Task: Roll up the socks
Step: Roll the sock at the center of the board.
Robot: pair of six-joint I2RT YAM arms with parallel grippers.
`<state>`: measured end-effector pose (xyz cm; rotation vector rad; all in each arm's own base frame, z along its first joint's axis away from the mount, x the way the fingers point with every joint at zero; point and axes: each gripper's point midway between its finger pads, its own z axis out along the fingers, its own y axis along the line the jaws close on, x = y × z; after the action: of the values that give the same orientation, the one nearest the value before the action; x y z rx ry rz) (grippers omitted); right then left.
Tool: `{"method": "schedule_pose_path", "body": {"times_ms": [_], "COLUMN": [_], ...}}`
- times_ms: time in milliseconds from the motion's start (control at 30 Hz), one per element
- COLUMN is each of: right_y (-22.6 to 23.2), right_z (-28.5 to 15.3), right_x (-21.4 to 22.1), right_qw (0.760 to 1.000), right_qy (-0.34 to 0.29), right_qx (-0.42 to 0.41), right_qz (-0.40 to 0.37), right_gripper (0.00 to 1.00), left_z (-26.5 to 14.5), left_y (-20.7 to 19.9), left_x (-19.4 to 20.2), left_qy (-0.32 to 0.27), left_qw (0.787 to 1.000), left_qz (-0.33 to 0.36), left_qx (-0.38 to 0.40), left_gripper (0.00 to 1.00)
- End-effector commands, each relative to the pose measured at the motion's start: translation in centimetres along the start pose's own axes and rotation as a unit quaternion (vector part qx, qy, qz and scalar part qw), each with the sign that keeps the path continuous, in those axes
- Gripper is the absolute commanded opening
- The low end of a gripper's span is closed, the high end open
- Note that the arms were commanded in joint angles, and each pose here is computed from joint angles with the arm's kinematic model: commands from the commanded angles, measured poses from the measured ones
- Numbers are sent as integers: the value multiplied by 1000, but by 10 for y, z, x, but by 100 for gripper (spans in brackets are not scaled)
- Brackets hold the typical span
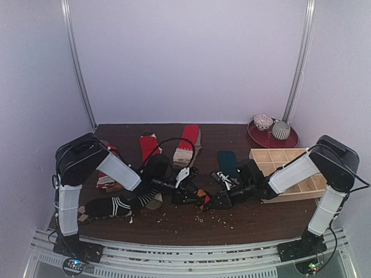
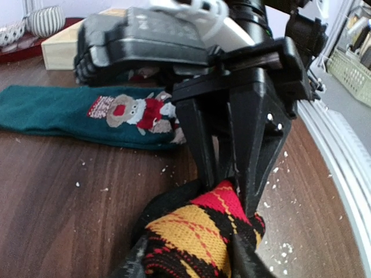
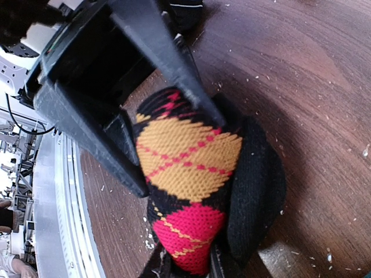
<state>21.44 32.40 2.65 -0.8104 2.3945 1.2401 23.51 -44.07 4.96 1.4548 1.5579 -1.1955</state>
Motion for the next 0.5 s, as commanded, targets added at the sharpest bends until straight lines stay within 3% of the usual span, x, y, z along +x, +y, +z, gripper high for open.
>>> {"method": "schedule_pose_path", "body": {"times_ms": [0,67,100,233,467], "right_y": [-47,-48,-48,-49,-40], "right_z": [-6,-6,-6,-6,-16], "right_x": [108,108,106,95,47], "right_qw": [976,975,976,977,984], "right_qy": [159,160,159,149,109], "right_qx": [96,98,99,108,132], "right_qz": [116,115,115,104,55], "right_gripper": [18,18,18,19,33], "left_z": [9,10,11,12,-4], "left_y": [-3,-1,0,15,17], "left_x": [6,11,17,46,104], "left_qy": [3,11,19,64,137], "left_qw": [999,999,999,993,970], "left_qz": [-19,-31,-40,-94,-177], "left_qx": [26,25,21,-27,-93], "left_gripper": [21,2,0,0,0]}}
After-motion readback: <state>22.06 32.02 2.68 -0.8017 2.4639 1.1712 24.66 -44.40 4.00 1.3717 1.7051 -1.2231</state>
